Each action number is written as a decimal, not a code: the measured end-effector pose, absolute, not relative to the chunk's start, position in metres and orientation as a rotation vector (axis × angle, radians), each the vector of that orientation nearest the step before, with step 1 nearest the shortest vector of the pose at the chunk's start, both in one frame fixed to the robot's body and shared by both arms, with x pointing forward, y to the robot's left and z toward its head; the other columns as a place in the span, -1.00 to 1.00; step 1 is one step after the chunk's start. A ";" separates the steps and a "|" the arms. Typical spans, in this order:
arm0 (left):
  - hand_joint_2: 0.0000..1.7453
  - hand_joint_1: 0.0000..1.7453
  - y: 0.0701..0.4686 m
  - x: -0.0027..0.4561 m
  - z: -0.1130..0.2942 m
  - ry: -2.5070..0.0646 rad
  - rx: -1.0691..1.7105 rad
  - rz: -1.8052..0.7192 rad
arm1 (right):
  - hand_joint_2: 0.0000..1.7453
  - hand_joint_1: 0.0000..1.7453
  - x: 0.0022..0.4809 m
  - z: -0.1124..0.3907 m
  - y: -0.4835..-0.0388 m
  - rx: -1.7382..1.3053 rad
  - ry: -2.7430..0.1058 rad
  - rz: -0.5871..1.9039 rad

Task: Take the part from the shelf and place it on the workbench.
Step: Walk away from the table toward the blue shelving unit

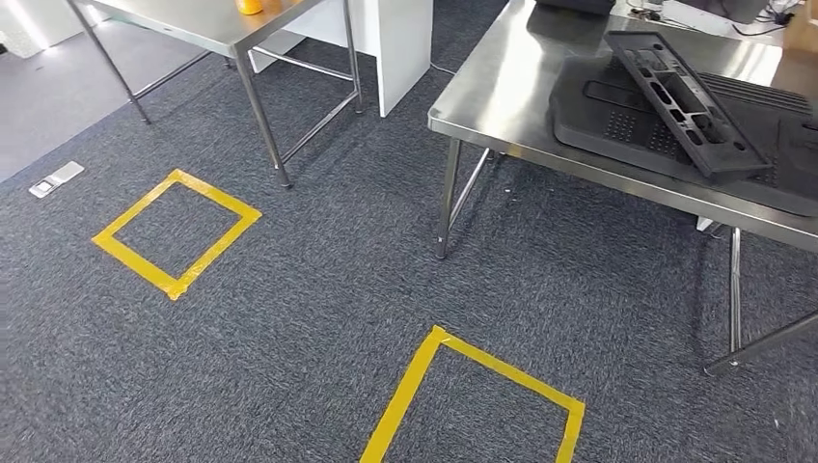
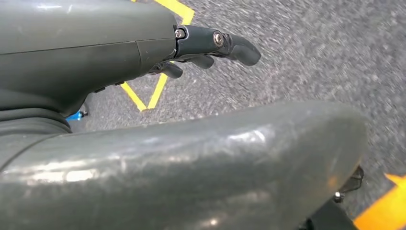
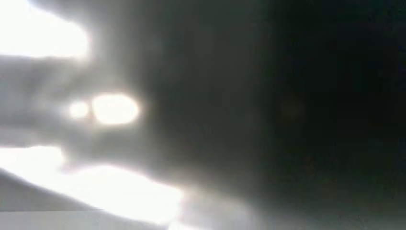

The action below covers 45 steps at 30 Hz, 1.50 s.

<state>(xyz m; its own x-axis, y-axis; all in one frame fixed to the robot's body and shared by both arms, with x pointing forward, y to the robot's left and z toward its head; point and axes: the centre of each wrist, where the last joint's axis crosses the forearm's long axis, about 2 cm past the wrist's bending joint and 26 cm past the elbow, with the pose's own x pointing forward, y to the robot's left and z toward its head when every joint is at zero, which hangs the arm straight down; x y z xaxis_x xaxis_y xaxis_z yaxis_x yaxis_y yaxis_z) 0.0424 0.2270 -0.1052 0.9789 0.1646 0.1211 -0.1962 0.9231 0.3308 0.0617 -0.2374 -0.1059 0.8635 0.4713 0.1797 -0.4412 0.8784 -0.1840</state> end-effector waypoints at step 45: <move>-1.00 -1.00 0.218 0.044 -0.104 -0.092 0.324 0.095 | -1.00 -1.00 0.059 -0.107 -0.240 -0.152 -0.199 0.519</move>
<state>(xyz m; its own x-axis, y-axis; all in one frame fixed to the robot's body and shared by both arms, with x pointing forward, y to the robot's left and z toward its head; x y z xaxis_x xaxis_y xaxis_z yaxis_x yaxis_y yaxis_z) 0.0439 0.2178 -0.1039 0.9914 0.0783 0.1049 -0.1076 0.9436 0.3131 0.0591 -0.2401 -0.1066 0.8497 0.5057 0.1493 -0.4763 0.8576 -0.1942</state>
